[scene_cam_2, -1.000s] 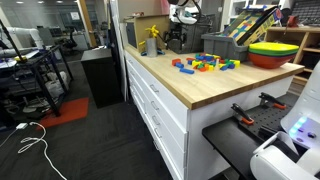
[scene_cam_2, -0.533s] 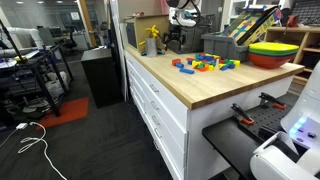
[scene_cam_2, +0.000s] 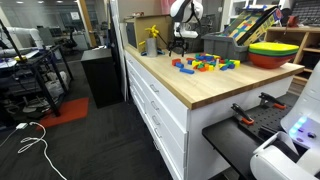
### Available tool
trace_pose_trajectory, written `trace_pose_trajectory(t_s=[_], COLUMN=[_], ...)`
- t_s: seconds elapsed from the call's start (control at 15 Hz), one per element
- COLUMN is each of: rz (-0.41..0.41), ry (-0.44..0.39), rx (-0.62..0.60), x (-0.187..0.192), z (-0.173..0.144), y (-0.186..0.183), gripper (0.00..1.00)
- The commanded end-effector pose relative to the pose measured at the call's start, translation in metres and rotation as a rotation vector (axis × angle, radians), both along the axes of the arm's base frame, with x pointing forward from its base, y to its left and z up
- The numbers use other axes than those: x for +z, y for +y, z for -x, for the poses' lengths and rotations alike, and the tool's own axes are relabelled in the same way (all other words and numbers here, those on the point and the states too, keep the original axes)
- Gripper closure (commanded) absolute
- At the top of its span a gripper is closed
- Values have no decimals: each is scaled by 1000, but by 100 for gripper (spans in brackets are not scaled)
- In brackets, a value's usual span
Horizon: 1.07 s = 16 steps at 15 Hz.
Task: Pick the blue cylinder and blue square blocks at the rear end of the table and place them on the stack pile of blocks
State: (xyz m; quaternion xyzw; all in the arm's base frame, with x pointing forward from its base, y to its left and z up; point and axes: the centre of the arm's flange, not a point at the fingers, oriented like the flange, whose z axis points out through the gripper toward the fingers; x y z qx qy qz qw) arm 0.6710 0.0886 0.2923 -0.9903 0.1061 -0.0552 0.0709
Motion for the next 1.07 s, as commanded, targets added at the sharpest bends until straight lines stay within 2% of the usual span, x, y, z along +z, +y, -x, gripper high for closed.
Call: trace_pose_trajectory(t_s=[0.0,0.47,0.93,1.0], rz=[31,-39,-7,-8], ry=[19,121,146,150], rx=[-18,42,65,55], x=[-18,-31,-44,-45], z=[7,23,26,27], y=[-17,-1,-18,-20], gripper=[0,0,0,25])
